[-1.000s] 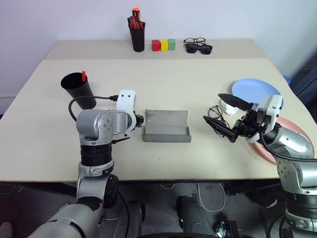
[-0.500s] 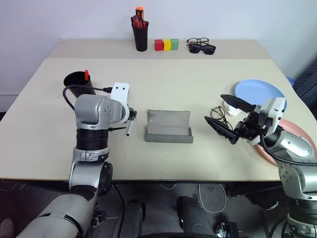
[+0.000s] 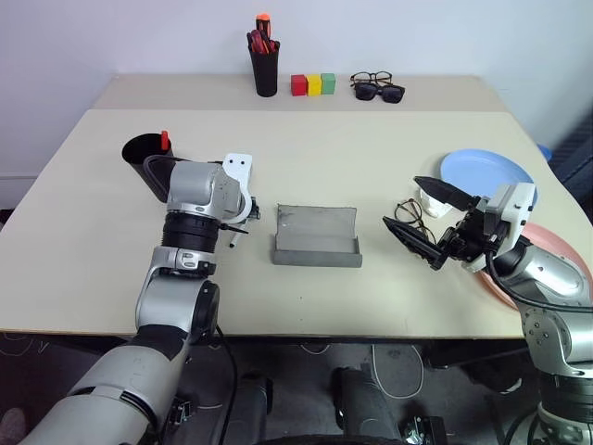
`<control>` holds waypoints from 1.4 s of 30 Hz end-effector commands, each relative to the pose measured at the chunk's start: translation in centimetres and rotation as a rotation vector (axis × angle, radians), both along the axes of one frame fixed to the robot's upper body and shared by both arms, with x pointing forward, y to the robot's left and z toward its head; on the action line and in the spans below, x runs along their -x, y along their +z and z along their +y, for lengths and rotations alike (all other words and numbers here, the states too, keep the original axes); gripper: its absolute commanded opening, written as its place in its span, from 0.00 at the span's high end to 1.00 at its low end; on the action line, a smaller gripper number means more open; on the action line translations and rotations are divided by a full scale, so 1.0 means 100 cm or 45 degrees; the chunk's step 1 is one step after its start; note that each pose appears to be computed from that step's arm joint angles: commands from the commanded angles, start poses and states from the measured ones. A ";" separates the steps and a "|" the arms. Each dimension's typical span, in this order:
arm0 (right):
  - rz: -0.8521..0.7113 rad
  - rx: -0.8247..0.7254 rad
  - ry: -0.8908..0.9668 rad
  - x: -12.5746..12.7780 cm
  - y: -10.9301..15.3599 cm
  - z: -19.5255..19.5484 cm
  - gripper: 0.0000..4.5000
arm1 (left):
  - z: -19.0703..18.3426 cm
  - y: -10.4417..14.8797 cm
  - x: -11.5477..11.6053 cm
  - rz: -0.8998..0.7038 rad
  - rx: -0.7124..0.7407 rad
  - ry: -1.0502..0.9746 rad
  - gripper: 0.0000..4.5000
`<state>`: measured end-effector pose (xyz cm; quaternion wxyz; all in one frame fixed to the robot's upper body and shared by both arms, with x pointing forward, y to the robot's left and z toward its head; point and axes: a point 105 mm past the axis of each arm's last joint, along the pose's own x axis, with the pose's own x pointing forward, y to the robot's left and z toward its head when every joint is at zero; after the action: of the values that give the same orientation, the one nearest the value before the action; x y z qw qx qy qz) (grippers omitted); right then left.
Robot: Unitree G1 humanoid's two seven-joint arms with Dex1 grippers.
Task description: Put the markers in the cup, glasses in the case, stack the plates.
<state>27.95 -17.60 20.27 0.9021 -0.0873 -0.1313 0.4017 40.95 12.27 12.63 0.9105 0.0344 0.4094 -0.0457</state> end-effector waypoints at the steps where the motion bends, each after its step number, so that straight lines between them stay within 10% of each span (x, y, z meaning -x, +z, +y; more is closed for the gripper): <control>1: -0.082 0.010 -0.002 0.005 0.013 -0.001 0.00 | -0.001 0.001 -0.004 -0.003 0.002 -0.020 0.91; 9: -0.078 0.005 0.000 0.004 0.012 -0.001 0.00 | -0.003 0.020 -0.005 -0.124 0.065 -0.064 1.00; 19: -0.063 -0.112 0.220 -0.003 0.018 0.031 0.00 | 0.029 0.202 0.015 -1.618 -0.114 0.085 1.00; 29: -0.092 -0.144 0.315 -0.021 0.020 0.053 0.00 | 0.107 0.216 0.048 -1.971 -0.573 0.405 1.00; 42: -0.098 -0.146 0.337 -0.024 0.020 0.059 0.00 | 0.132 0.178 0.019 -1.954 -0.722 0.443 1.00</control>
<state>30.66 -11.74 21.21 0.8446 -0.0244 -0.1750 0.5053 39.23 25.54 29.16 0.8999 0.2167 -0.2990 0.2320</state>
